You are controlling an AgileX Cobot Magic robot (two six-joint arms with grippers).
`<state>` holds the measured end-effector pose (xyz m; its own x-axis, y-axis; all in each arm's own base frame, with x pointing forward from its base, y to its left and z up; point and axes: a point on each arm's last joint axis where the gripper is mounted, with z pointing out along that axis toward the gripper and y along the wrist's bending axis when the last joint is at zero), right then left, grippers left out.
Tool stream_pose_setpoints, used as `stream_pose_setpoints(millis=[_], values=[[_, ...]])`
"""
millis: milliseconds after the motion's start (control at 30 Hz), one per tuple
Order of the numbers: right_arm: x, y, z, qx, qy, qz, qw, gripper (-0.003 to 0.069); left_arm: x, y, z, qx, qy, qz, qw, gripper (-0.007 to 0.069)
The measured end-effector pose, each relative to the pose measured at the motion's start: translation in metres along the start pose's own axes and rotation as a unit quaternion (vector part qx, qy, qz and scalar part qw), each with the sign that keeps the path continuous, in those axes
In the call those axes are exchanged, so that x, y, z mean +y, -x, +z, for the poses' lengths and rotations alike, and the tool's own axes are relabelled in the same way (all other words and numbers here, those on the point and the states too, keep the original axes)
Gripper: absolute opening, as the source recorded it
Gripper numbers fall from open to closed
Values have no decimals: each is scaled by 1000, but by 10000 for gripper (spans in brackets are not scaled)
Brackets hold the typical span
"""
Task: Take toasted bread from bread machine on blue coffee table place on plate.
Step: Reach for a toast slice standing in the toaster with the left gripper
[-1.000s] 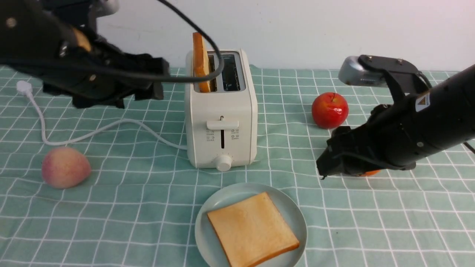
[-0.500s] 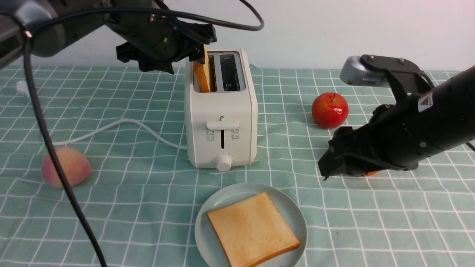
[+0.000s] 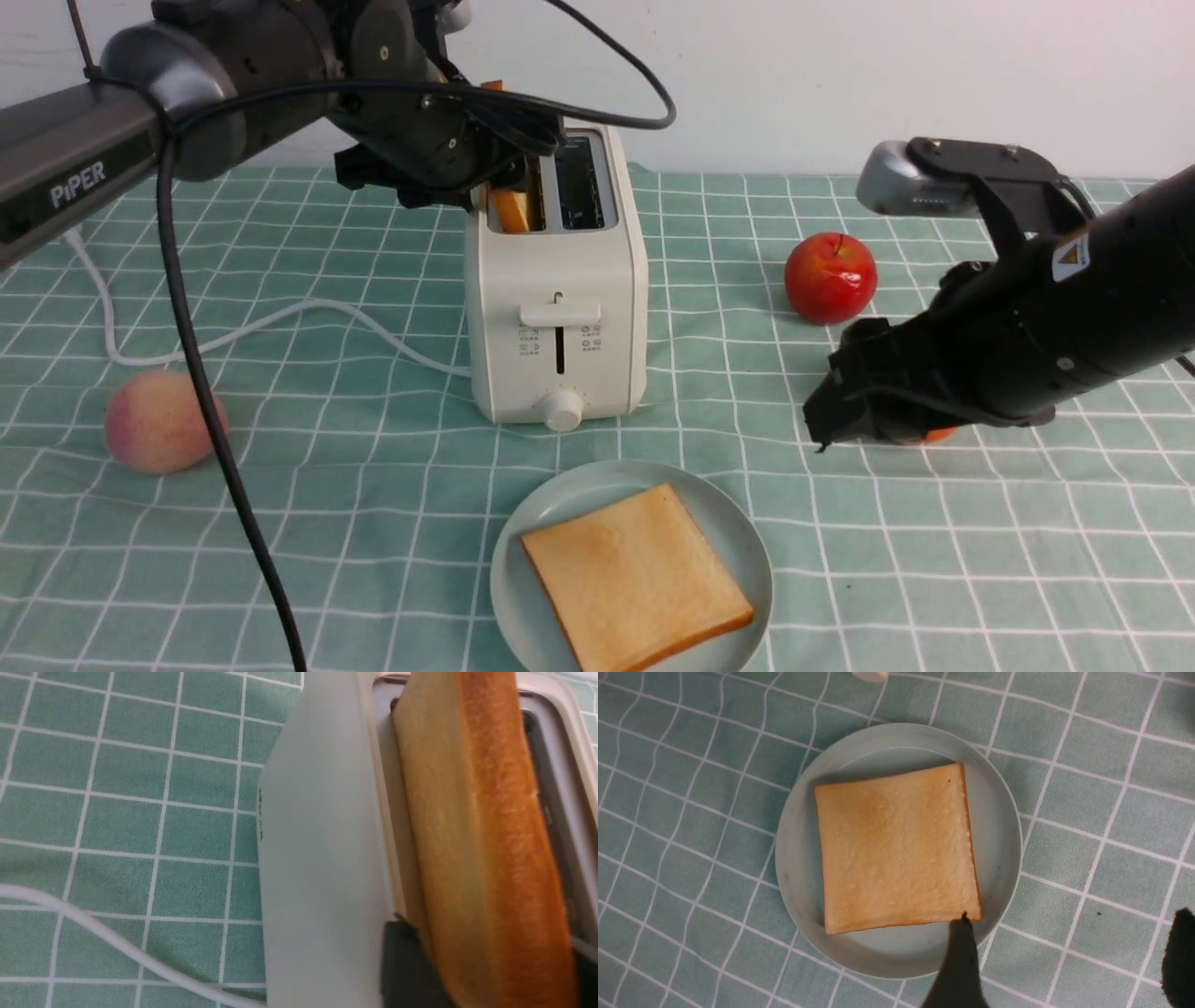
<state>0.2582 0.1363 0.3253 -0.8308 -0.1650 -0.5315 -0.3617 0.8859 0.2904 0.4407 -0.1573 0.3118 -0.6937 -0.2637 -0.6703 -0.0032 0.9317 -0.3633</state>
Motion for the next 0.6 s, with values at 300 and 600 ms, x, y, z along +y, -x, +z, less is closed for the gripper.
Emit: stream_pose_setpoints(millis=[300,600], values=[[0,0,0,0,-1,-8,1000,538,-12,20,-60,-43,-20,56,997,90],[-1,0,0,1,-6,-12,1000,538,-12,18,-204,-55,-38,127,990,90]])
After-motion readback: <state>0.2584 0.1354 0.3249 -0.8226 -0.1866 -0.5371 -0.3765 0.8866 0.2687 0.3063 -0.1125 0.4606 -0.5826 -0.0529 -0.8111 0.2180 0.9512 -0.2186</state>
